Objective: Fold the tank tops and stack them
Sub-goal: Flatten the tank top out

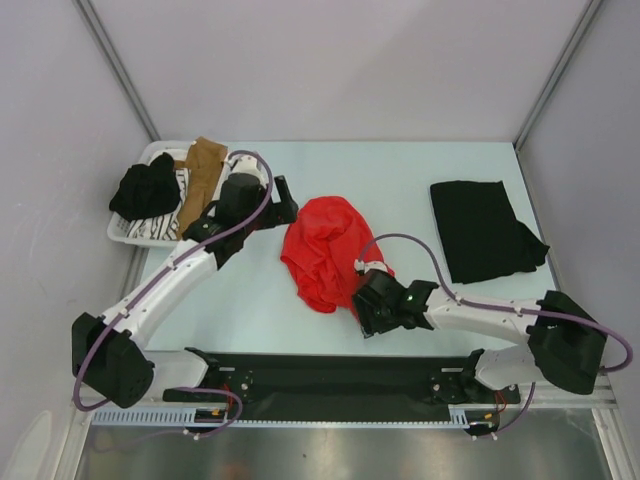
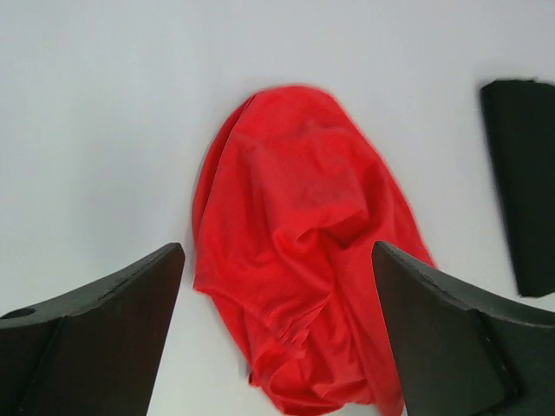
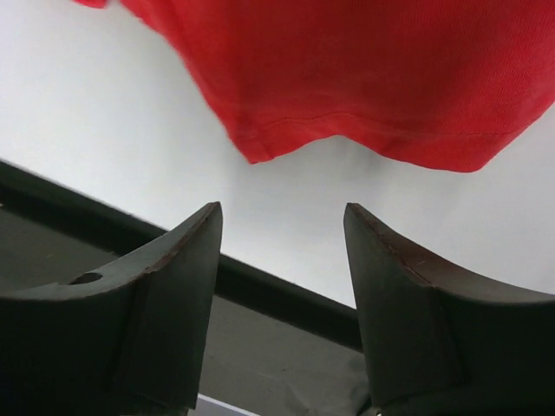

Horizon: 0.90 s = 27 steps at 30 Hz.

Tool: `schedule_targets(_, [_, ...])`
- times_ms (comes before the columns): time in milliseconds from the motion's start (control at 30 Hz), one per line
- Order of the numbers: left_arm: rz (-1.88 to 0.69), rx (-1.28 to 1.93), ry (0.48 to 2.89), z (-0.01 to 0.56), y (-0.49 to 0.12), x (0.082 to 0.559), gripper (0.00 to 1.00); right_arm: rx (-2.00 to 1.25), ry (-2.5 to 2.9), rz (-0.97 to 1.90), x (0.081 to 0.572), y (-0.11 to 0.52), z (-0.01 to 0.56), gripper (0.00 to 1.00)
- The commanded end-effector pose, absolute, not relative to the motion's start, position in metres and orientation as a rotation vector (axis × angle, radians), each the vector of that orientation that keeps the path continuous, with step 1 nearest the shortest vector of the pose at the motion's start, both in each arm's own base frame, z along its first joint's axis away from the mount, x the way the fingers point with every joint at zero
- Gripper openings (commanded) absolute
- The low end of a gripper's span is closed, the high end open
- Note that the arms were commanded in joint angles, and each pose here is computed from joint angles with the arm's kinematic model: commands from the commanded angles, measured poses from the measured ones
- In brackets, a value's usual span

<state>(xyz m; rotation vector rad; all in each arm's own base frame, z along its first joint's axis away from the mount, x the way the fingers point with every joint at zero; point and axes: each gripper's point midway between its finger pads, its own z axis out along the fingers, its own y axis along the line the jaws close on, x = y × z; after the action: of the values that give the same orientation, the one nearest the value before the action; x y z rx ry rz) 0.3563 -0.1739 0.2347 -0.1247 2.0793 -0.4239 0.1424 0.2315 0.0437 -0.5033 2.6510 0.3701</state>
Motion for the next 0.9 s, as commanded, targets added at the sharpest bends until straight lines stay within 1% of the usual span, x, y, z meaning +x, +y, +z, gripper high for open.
schedule_targets(0, [-0.429,-0.11,2.102,0.228,-0.169,0.34,0.95,-0.461,2.556,0.295,0.167,0.245,0.052,0.62])
schedule_targets(67, [-0.422,-0.111,2.099,0.231,-0.165,0.335,0.95,-0.495,2.562,0.221,0.17,0.245,0.041,0.61])
schedule_targets(267, [-0.417,-0.1,2.115,0.225,-0.16,0.324,0.95,-0.562,2.564,0.218,0.173,0.264,0.019,0.61])
schedule_targets(300, [-0.424,-0.094,2.118,0.225,-0.161,0.322,0.95,-0.569,2.571,0.207,0.173,0.264,0.015,0.56])
schedule_targets(333, [-0.426,-0.092,2.125,0.223,-0.161,0.321,0.95,-0.568,2.566,0.203,0.175,0.266,0.016,0.47])
schedule_targets(367, [-0.432,-0.084,2.137,0.22,-0.162,0.319,0.95,-0.55,2.559,0.138,0.179,0.259,0.015,0.34])
schedule_targets(400, [-0.448,-0.08,2.136,0.221,-0.164,0.317,0.95,-0.532,2.548,0.121,0.18,0.257,0.019,0.08])
schedule_targets(433, [-0.455,-0.079,2.142,0.218,-0.165,0.316,0.95,-0.518,2.545,0.086,0.181,0.25,0.023,0.01])
schedule_targets(467, [-0.465,-0.073,2.148,0.215,-0.166,0.314,0.95,-0.481,2.513,0.053,0.186,0.244,0.032,0.0])
schedule_targets(500, [-0.479,-0.063,2.153,0.213,-0.169,0.313,0.95,-0.431,2.476,0.081,0.189,0.241,0.049,0.0])
schedule_targets(600, [-0.493,-0.043,2.181,0.203,-0.179,0.309,0.95,-0.292,2.426,0.041,0.2,0.211,0.079,0.0])
schedule_targets(633, [-0.52,-0.022,2.19,0.2,-0.188,0.305,0.95,-0.172,2.395,0.038,0.209,0.189,0.099,0.0])
schedule_targets(700, [-0.563,-0.005,2.203,0.192,-0.201,0.303,0.95,-0.039,2.347,0.024,0.219,0.164,0.122,0.0])
schedule_targets(767, [-0.588,0.042,2.236,0.18,-0.219,0.295,0.95,0.14,2.272,0.031,0.235,0.123,0.151,0.0])
schedule_targets(867, [-0.638,0.082,2.268,0.166,-0.238,0.287,0.91,0.228,2.208,0.122,0.25,0.098,0.177,0.0])
